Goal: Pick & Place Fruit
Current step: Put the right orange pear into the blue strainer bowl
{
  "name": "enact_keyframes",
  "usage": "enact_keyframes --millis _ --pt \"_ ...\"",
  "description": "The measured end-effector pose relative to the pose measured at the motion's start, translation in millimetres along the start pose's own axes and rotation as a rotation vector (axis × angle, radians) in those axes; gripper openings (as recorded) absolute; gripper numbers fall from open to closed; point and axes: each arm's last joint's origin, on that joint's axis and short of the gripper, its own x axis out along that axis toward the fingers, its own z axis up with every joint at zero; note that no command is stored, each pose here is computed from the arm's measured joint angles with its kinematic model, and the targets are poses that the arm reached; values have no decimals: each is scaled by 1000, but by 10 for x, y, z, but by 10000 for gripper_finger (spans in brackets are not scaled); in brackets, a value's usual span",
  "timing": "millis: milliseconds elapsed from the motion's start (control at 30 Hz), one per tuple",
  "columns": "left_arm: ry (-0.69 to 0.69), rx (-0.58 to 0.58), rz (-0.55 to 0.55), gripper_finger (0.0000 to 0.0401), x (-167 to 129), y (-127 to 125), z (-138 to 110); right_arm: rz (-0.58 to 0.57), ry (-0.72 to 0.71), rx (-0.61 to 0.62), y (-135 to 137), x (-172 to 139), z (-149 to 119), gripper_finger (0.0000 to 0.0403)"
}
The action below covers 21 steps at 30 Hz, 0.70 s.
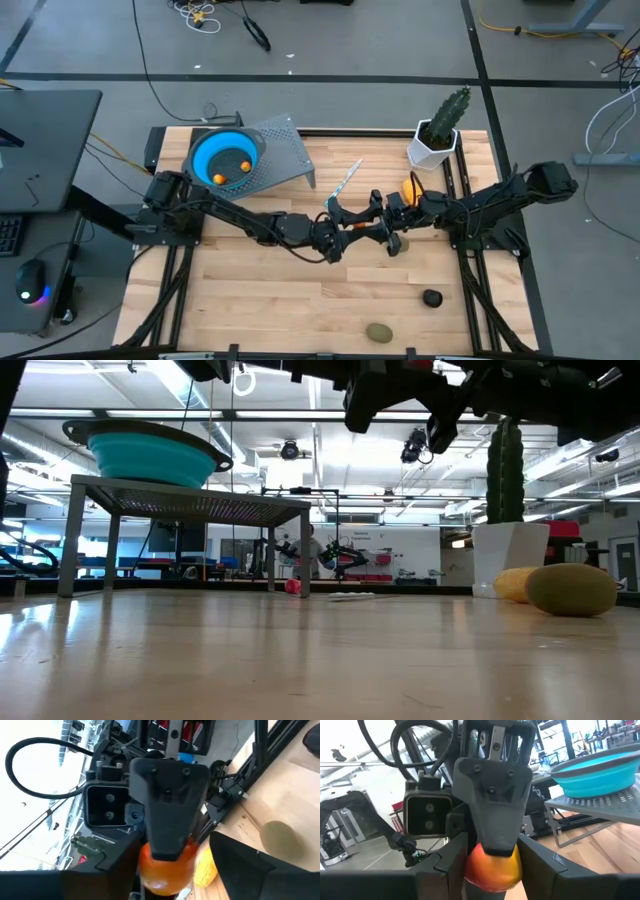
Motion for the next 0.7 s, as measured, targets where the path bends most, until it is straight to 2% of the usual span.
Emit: enact_keyframes --millis 433,700 --pt "-10 4 4 153 0 7 7 -1 4 1 -2 -3 -6 162" --pt "-28 7 -8 141 0 3 11 -2 4 -10 -7 -4 -5 162"
